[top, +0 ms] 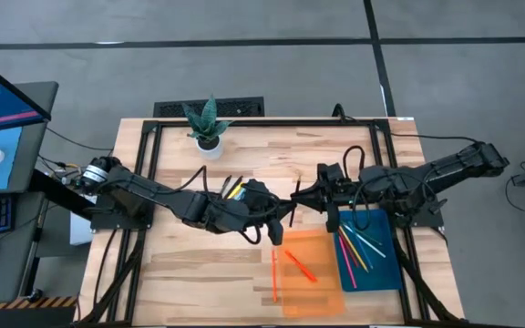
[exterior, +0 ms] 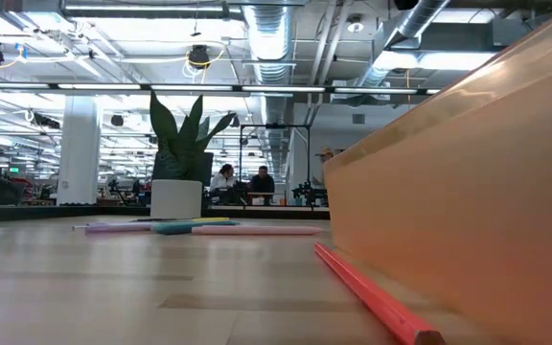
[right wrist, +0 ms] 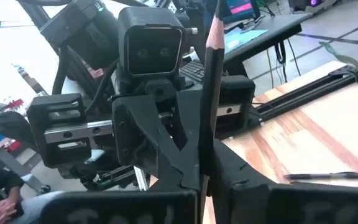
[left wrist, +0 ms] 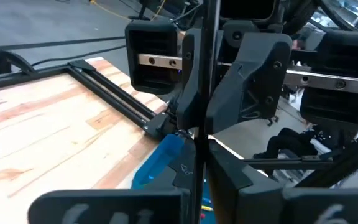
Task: Sort pens & pencils
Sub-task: Put the black pencil into the blue bin
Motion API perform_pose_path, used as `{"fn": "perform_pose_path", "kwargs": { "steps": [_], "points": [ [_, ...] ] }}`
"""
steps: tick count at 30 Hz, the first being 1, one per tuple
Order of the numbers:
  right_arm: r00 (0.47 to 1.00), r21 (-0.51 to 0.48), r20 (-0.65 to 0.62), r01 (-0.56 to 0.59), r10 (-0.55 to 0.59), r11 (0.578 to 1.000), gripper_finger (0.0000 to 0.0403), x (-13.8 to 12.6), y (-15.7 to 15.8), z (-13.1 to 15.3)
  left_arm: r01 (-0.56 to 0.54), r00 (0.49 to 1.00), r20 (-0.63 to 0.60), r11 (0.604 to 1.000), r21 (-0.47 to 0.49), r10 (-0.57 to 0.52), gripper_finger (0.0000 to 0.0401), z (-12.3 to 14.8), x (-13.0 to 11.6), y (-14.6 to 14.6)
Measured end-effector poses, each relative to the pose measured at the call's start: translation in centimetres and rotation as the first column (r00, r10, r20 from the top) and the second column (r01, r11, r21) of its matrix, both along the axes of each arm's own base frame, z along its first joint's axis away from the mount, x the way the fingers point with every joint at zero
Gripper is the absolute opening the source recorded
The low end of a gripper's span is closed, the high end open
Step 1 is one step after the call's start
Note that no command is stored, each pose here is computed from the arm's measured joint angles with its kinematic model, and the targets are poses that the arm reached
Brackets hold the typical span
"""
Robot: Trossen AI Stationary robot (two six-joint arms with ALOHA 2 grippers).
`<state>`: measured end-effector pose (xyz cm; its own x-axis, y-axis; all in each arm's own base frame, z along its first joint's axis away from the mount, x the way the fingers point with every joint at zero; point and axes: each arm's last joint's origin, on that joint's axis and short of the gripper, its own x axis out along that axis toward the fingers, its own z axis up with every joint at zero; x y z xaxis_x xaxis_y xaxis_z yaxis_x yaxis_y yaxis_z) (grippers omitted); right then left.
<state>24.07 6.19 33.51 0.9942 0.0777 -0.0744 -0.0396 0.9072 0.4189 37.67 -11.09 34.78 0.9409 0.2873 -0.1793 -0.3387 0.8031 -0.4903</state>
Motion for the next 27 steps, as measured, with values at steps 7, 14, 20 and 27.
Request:
{"fn": "perform_pose_path", "kwargs": {
  "steps": [7, 14, 20, 27],
  "points": [
    [0.998, 0.025, -0.03, 0.048, -0.047, 0.999, 0.0023, -0.3, -0.5, 0.1, -0.008, 0.999, -0.038, 1.0, -0.016, 0.007, 0.0022, -0.4, -0.1, 0.2],
    [0.969, -0.041, -0.149, 0.194, -0.198, 0.98, 0.0023, -2.5, -2.3, 2.4, 0.064, 0.992, -0.101, 0.996, -0.057, -0.07, 0.009, -1.0, -0.4, -0.5],
    [0.897, -0.06, -0.359, 0.255, -0.259, 0.965, 0.0023, -6.0, -3.3, 3.1, 0.074, 0.984, -0.152, 0.985, -0.154, -0.098, 0.0137, -1.7, -0.8, -0.9],
    [0.627, -0.059, -0.734, 0.323, -0.26, 0.944, 0.0023, -11.1, -2.6, -0.9, 0.016, 0.955, -0.287, 0.977, -0.212, -0.078, 0.0134, -3.0, -2.4, -2.2]
  ]
}}
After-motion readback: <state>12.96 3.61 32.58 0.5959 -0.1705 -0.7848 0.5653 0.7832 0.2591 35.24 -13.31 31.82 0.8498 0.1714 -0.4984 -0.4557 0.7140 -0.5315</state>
